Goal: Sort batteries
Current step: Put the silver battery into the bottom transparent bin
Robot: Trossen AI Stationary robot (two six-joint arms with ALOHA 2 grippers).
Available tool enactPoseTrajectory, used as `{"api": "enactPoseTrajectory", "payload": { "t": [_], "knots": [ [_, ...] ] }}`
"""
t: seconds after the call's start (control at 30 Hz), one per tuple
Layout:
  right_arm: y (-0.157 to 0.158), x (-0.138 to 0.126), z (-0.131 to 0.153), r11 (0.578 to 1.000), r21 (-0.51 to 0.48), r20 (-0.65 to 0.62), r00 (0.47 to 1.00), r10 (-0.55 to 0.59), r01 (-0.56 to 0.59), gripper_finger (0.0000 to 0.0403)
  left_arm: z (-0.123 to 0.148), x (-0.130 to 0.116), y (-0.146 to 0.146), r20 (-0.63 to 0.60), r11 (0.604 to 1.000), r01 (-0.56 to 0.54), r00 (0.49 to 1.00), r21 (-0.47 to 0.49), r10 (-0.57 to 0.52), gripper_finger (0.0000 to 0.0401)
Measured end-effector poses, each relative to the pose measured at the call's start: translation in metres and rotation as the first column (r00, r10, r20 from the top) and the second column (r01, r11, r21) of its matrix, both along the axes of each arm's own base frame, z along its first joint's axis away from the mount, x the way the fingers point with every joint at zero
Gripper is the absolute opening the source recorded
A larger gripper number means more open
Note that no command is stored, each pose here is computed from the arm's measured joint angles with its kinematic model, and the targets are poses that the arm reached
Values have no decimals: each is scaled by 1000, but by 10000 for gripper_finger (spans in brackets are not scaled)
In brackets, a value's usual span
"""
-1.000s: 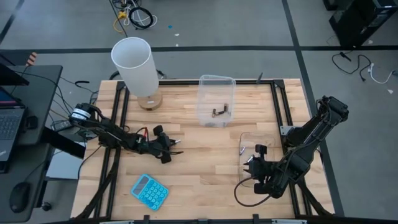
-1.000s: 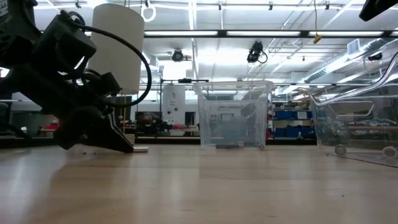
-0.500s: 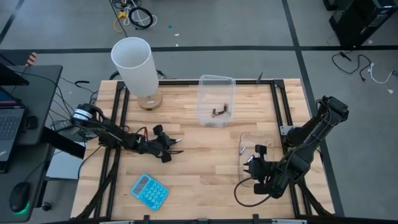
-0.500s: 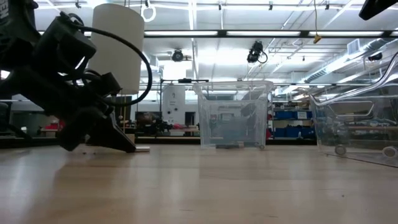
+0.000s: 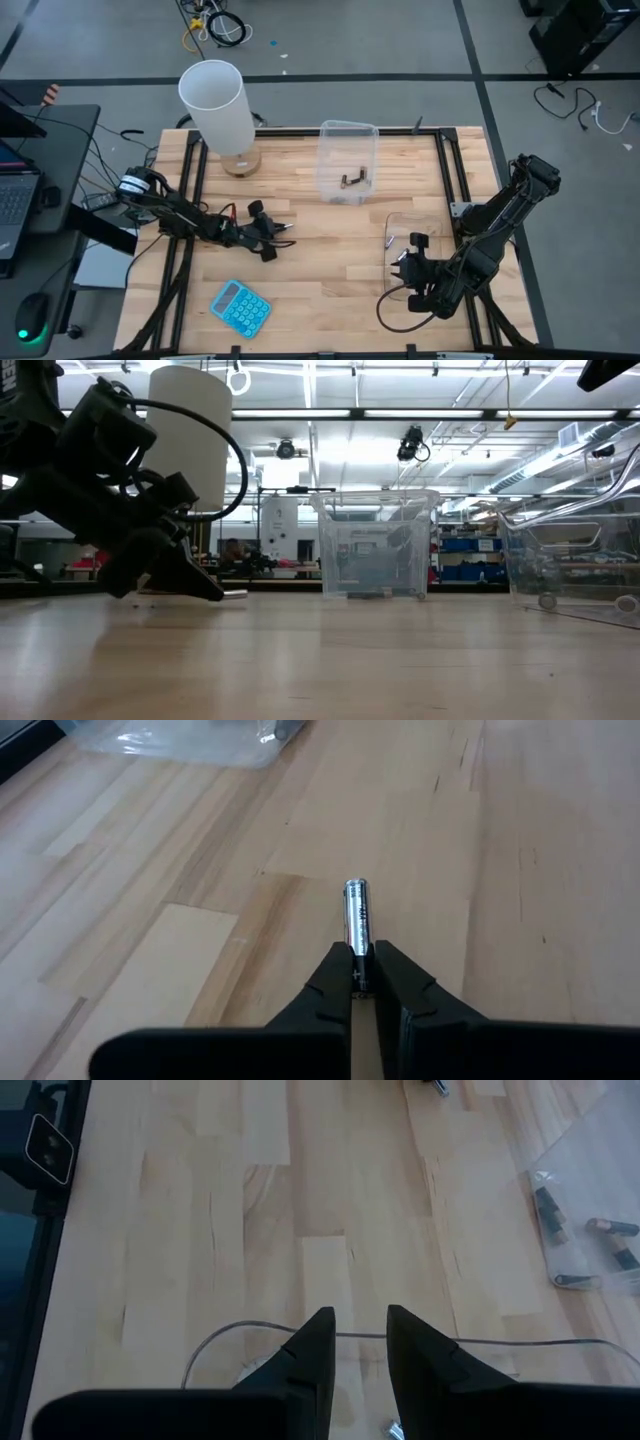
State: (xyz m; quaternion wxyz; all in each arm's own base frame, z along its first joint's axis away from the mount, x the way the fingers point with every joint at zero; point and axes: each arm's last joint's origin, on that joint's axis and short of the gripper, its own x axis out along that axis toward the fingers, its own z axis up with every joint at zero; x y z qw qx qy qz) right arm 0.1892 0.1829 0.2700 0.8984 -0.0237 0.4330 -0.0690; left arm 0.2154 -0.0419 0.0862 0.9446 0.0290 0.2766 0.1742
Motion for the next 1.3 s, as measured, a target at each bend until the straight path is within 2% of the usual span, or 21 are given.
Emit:
{"api": "enactPoseTrajectory", "payload": {
  "t": [0.27, 0.63, 0.97, 1.3],
  "knots": [
    [0, 0, 0, 1000, 0, 0, 1000, 0, 0, 80, 3, 2, -1, 35, 1000, 1, 999, -9, -1, 11],
    [0, 1, 1, 1000, -28, 30, 1000, 5, -4, 80, 17, 8, -12, 186, 998, 60, 981, -24, -54, 10],
    [2, 15, 8, 994, -90, 157, 985, 68, -55, 80, 42, 19, -32, 390, 983, 175, 910, -62, -137, 10],
    [-10, 37, 6, 993, -91, 202, 976, 87, -70, 80, 86, 56, -61, 462, 962, 246, 844, 118, -272, 10]
  ]
}}
